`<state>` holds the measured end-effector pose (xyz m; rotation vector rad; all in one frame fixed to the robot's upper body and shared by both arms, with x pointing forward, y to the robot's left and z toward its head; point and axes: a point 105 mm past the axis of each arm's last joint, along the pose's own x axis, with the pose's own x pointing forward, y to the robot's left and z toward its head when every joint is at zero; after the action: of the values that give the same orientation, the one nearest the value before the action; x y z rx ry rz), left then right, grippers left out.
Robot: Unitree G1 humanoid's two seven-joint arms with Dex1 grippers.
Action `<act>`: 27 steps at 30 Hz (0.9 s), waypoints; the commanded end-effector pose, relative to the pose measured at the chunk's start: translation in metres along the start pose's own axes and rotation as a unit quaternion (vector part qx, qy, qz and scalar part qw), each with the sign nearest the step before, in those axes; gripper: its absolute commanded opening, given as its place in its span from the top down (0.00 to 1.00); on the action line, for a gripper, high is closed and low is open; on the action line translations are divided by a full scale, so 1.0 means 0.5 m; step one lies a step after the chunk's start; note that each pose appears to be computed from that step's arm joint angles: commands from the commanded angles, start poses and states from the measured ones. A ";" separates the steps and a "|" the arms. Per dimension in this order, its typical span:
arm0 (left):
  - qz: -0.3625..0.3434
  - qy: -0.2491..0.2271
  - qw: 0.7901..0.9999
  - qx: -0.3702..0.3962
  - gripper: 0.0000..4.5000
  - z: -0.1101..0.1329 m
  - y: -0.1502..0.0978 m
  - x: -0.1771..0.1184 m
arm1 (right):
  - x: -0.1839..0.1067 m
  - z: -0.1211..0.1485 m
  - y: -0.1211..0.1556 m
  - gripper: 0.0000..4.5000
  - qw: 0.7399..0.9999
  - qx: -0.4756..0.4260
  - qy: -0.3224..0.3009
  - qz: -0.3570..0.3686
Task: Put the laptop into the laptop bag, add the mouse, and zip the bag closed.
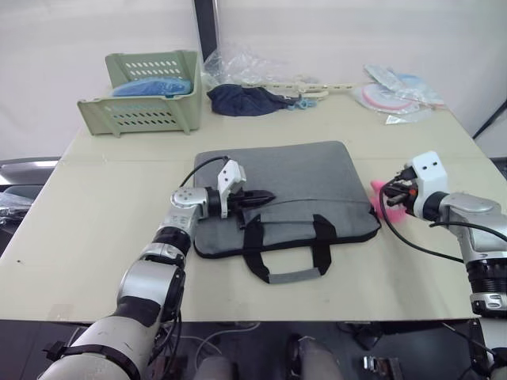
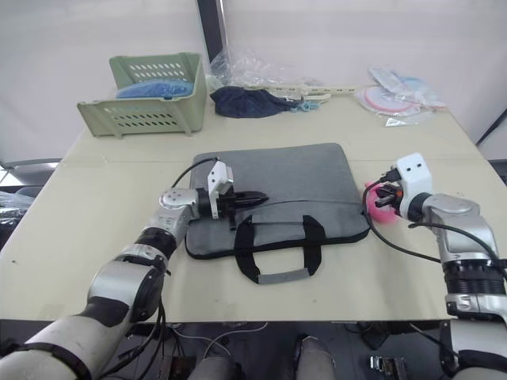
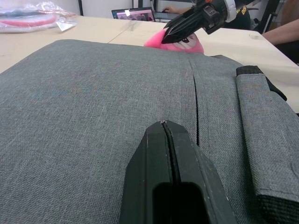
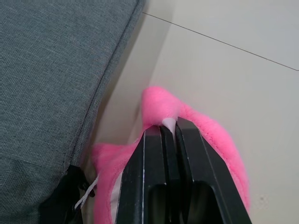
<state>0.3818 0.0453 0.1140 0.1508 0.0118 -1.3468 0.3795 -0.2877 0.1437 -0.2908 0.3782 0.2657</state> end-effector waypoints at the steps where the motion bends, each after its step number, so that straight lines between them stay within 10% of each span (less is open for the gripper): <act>1: -0.044 0.095 0.990 -0.098 1.00 -0.138 -0.072 -0.006 | -0.014 0.077 -0.025 0.98 0.997 -0.009 -0.068 -0.036; 14: -0.047 0.095 0.990 -0.098 1.00 -0.138 -0.074 -0.003 | -0.015 0.078 -0.029 0.98 0.996 -0.007 -0.072 -0.045; 23: -0.045 0.091 0.990 -0.096 1.00 -0.132 -0.070 -0.001 | -0.036 0.064 -0.016 0.16 0.997 0.005 -0.069 -0.041; 27: -0.041 0.081 0.992 -0.092 1.00 -0.122 -0.064 -0.002 | -0.065 0.071 -0.018 0.16 0.996 0.009 -0.076 -0.051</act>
<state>0.3806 0.0432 0.1146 0.1506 0.0060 -1.3561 0.3692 -0.2850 0.1634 -0.2605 0.2913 0.2256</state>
